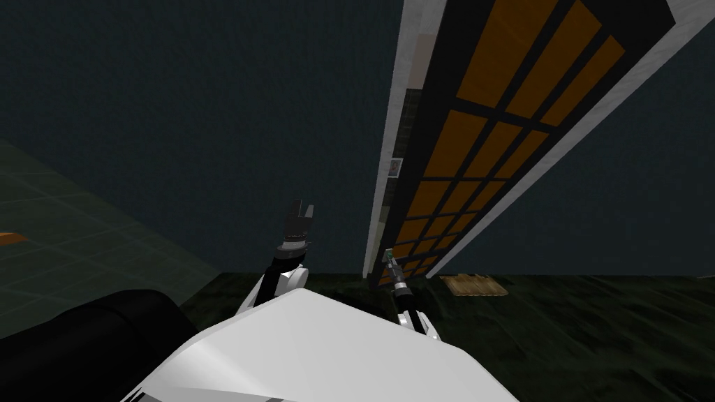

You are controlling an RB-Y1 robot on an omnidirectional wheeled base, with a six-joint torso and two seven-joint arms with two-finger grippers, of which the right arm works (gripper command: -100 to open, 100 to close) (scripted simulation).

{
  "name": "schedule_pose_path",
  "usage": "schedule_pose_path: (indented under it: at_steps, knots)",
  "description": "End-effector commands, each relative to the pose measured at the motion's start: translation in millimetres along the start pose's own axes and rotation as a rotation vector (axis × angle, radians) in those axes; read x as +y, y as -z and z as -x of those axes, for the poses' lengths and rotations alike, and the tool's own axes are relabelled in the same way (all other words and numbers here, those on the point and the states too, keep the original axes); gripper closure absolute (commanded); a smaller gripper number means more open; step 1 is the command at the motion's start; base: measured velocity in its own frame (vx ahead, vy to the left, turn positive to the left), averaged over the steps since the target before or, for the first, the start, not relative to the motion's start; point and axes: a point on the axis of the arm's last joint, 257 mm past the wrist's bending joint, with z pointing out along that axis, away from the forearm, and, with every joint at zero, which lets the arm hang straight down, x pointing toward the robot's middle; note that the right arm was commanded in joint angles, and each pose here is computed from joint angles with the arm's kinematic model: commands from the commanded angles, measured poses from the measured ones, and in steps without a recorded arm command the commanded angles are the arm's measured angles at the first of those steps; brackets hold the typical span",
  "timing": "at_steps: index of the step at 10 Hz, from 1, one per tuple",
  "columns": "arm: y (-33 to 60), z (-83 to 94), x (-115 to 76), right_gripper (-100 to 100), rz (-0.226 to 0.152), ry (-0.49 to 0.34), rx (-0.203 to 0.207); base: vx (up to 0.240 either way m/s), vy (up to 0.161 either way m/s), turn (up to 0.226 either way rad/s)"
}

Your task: Pull the door open

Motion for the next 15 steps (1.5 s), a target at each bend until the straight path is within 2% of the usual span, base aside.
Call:
schedule_pose_path:
  at_steps: [1, 5, 9, 11, 12, 14, 15]
  knots:
    - [1.9, 1.4, -4.2, 100, -0.009, -0.029, -0.002, -0.036, -0.02, 0.027]
    - [5.3, 12.6, -23.0, 100, -0.04, -0.156, -0.025, -0.047, -0.028, 0.112]
    - [7.2, 18.5, -32.4, 100, -0.054, -0.236, -0.04, -0.039, -0.025, 0.069]
    - [9.0, 24.5, -41.6, 100, -0.069, -0.307, -0.056, -0.036, -0.022, 0.114]
    - [9.0, 24.5, -41.6, 100, -0.068, -0.309, -0.056, -0.019, -0.025, 0.047]
    - [11.0, 30.5, -50.5, 100, -0.082, -0.382, -0.075, -0.027, -0.027, 0.117]
    - [11.0, 30.5, -50.5, 100, -0.082, -0.384, -0.075, -0.025, -0.03, 0.048]
